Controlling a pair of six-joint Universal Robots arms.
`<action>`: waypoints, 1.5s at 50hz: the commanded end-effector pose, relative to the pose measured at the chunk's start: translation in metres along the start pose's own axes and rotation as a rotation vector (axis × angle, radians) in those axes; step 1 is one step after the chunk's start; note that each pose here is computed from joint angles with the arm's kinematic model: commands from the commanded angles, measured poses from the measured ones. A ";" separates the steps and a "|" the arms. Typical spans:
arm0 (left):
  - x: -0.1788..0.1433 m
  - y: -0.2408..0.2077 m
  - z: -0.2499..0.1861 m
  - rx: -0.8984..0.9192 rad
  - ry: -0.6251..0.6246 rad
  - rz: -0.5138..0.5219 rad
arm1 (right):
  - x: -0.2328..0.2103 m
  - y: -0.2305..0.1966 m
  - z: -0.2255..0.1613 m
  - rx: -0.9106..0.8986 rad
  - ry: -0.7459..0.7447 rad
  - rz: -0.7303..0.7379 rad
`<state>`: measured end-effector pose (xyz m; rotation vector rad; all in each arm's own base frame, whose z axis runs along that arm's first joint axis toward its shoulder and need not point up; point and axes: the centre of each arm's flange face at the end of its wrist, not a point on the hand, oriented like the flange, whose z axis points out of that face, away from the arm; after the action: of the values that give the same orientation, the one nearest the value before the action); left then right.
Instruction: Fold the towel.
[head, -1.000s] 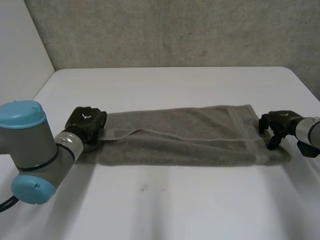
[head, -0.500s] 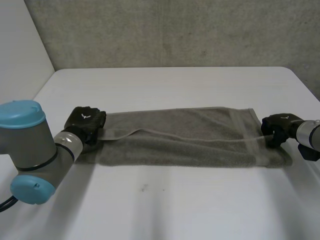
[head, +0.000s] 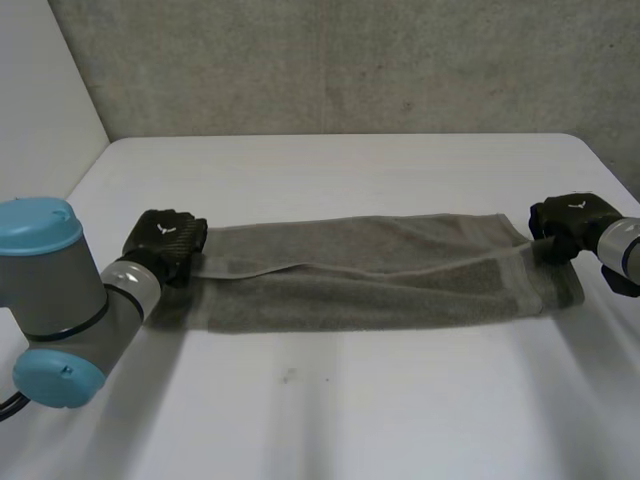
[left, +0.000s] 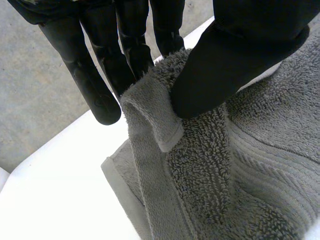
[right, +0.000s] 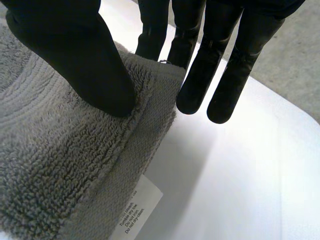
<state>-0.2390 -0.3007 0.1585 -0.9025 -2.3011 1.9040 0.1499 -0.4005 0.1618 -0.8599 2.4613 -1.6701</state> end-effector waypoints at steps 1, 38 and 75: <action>0.002 0.003 0.001 -0.010 0.005 -0.001 | -0.005 0.013 0.005 -0.035 -0.019 0.008; 0.002 0.003 -0.002 -0.011 0.006 -0.002 | -0.006 0.008 -0.009 -0.033 -0.007 -0.019; -0.028 0.012 0.092 0.134 -0.152 0.000 | -0.019 -0.006 0.103 0.297 0.135 -0.046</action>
<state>-0.2439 -0.3838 0.1416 -0.7864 -2.2096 2.1375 0.1975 -0.4666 0.1342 -0.8095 2.2023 -2.0584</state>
